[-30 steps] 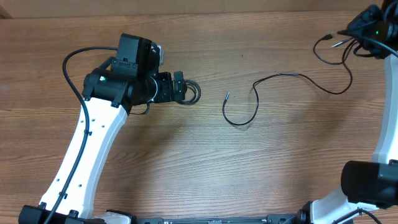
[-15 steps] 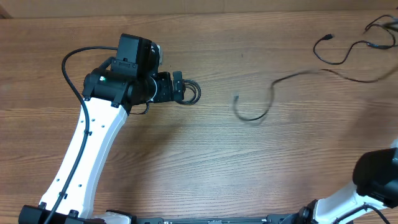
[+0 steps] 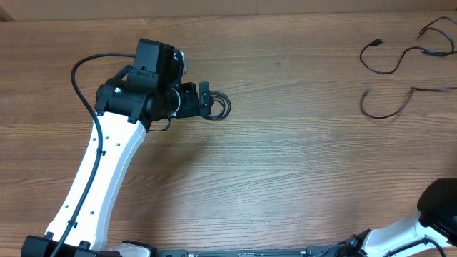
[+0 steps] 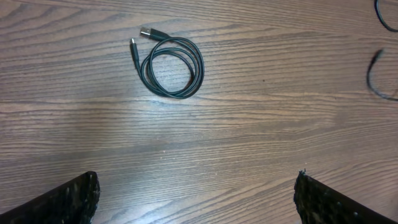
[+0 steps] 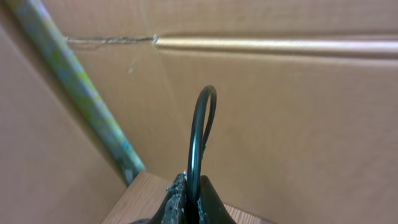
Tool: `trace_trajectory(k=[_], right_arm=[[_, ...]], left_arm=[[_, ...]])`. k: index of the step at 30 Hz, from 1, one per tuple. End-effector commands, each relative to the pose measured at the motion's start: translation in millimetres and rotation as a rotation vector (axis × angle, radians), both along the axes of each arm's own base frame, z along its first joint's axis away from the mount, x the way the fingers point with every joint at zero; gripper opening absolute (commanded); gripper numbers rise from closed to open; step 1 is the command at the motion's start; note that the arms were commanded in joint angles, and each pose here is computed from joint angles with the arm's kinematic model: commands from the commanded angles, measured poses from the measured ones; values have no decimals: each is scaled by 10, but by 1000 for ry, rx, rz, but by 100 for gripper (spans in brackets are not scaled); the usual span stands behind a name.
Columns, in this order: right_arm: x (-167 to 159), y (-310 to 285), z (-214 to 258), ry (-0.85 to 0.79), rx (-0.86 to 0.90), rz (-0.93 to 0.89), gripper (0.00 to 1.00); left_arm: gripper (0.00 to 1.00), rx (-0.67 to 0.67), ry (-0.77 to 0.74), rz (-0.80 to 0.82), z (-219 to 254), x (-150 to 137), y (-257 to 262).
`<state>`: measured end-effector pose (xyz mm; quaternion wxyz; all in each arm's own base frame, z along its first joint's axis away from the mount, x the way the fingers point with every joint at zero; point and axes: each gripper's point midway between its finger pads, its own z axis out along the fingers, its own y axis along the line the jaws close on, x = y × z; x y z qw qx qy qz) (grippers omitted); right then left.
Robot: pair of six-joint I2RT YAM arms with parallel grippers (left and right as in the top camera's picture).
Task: Untangle cables
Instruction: 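Lay the separated cable at the right edge and open the right gripper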
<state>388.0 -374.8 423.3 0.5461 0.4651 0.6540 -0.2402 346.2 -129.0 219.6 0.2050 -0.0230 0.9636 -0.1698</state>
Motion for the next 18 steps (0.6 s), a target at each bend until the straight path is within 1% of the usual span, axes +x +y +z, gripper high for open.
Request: trace_trajectory(k=[1, 4, 9, 18], right_arm=[[223, -14, -274, 44, 43, 65, 4], [351, -18, -576, 91, 99, 102, 4], [411, -75, -1024, 179, 171, 96, 4], [334, -50, -1617, 330, 288, 79, 4]], left_arm=[[100, 16, -20, -10, 34, 43, 12], [100, 16, -20, -10, 34, 43, 12], [100, 16, -20, -10, 34, 43, 12], [100, 16, -20, -10, 34, 43, 12]])
